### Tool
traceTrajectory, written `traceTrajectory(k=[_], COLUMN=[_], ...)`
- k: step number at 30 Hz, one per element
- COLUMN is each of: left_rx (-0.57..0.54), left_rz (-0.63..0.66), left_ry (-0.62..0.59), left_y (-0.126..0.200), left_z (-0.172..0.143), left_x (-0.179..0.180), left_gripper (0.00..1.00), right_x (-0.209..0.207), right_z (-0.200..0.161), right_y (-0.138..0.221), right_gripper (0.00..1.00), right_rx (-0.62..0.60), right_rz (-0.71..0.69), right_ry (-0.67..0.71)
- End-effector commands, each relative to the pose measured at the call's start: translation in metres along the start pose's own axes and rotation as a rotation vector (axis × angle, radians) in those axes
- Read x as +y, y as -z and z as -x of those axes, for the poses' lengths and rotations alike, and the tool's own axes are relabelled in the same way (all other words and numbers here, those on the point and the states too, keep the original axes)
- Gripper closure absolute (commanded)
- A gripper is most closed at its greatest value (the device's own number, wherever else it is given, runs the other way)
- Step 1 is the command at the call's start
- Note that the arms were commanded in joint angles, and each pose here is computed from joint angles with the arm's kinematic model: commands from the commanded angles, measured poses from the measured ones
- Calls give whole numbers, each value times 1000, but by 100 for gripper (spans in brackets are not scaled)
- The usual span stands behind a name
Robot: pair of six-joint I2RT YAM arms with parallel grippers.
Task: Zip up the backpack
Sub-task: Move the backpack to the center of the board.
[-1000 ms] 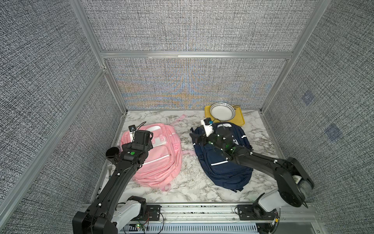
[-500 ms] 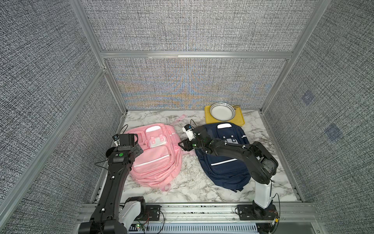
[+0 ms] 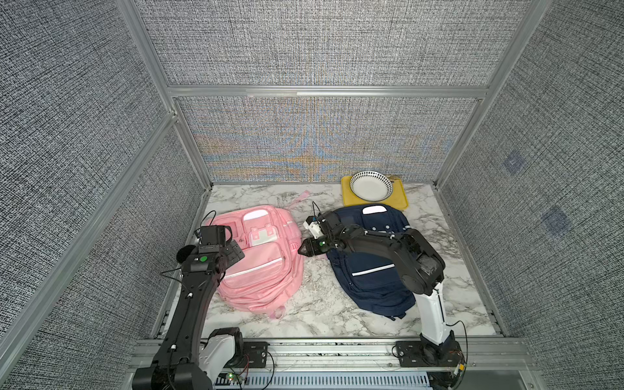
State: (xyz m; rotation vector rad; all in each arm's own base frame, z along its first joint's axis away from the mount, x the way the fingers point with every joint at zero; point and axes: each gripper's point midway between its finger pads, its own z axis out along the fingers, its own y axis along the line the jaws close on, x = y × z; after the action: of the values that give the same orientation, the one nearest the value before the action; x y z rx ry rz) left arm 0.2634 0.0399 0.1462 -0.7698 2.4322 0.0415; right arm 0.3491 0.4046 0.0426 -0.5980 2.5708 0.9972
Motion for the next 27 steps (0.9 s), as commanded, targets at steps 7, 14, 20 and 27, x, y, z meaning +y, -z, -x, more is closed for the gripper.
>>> traceTrajectory(k=[7,14,20,27], left_rx=[2,2,13,41], left_rz=[-48,-54,-82,-153], left_ry=[1,-1,-8,-8], left_y=[-3,-1,2,1], left_z=[-3,-3,-4,-6], left_x=[-7,-8,-13,-27], left_gripper=[4,4,4,5], right_x=[6,-21,-60,-99], right_z=[2,-3,-4,-1], right_y=[-23,-21,4,35], right_gripper=[51,90,100,100], right_rx=[67,79,68,49], right_rz=[-1,-59,-145,-204], right_ry=[-34,-54,-48,-43])
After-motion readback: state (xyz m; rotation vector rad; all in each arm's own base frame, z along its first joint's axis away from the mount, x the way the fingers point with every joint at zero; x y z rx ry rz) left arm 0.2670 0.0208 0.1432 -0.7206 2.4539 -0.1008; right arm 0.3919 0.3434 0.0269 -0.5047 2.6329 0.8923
